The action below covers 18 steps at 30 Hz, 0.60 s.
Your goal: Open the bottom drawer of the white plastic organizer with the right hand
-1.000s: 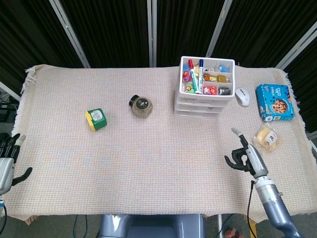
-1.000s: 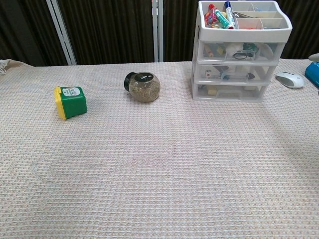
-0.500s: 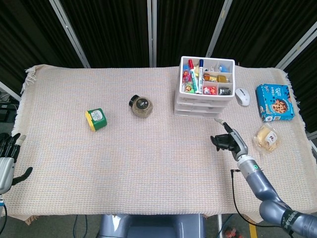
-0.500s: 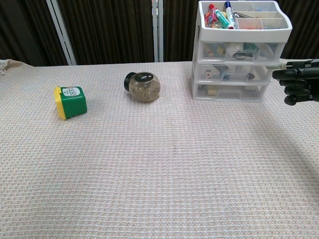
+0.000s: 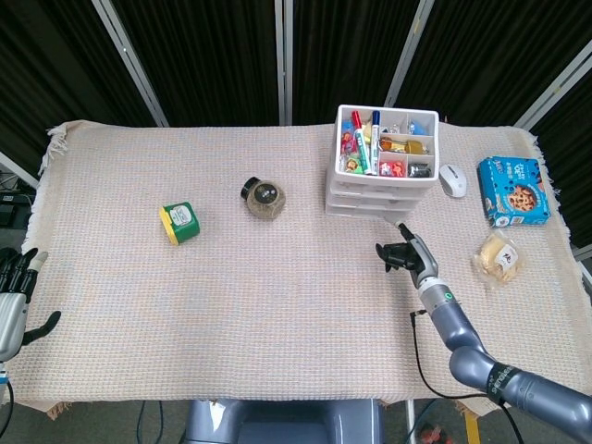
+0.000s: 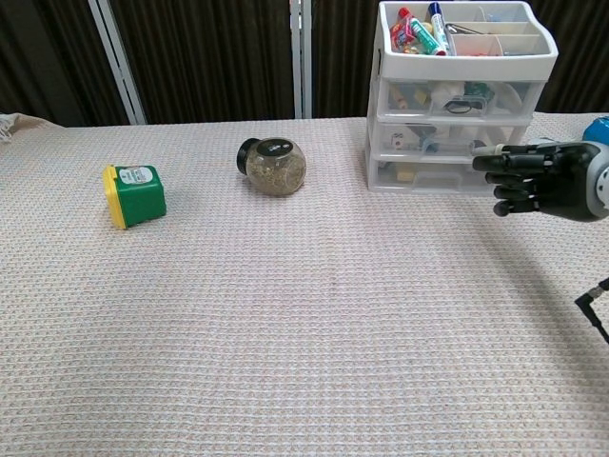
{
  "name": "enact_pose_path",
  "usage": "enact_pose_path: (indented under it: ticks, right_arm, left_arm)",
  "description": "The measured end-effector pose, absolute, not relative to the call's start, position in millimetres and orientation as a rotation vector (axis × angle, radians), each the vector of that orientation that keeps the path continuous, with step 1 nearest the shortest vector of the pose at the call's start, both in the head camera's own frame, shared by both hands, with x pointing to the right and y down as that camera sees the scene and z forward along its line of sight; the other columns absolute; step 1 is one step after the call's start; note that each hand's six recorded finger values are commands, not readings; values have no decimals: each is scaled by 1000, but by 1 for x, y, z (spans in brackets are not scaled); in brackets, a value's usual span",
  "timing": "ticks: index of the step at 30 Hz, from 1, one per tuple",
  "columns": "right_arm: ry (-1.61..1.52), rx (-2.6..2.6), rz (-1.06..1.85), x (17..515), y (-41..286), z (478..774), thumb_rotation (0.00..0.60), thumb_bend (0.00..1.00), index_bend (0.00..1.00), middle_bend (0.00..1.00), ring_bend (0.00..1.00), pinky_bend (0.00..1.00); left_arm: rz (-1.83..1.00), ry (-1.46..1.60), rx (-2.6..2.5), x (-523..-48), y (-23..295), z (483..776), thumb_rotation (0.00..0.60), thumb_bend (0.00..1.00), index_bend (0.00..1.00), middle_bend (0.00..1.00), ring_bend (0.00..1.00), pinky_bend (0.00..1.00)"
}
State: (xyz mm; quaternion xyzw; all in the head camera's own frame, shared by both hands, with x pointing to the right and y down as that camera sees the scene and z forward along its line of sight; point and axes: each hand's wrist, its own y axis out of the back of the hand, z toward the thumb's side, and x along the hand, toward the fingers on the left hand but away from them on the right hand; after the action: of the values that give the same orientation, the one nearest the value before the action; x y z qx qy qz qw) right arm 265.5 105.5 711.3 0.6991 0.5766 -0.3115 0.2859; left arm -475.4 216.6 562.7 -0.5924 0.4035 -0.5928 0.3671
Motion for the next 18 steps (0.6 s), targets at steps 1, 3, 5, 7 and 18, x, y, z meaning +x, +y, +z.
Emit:
enact_pose_path:
  ticks: [1, 3, 5, 7, 18]
  right_arm:
    - [1541, 1867, -827, 262, 104, 714, 600, 369, 166, 893, 889, 710]
    - [1538, 1865, -818, 256, 103, 717, 600, 369, 176, 893, 889, 709]
    - [1538, 1865, -809, 251, 100, 721, 600, 370, 186, 893, 889, 709]
    - [1536, 1868, -802, 245, 98, 723, 600, 371, 199, 893, 889, 709]
    - [1559, 1853, -801, 233, 84, 737, 600, 372, 207, 893, 889, 709]
  left_arm:
    - [-1523, 1037, -1523, -475, 217, 563, 600, 283, 0, 0, 0, 0]
    - [-1523, 1038, -1522, -476, 217, 563, 600, 283, 0, 0, 0, 0]
    - [-1524, 1039, -1523, -476, 217, 563, 600, 282, 0, 0, 0, 0]
    - [-1524, 1039, -1524, -476, 216, 563, 600, 283, 0, 0, 0, 0]
    - [-1520, 1048, -1536, -477, 216, 563, 600, 283, 0, 0, 0, 0]
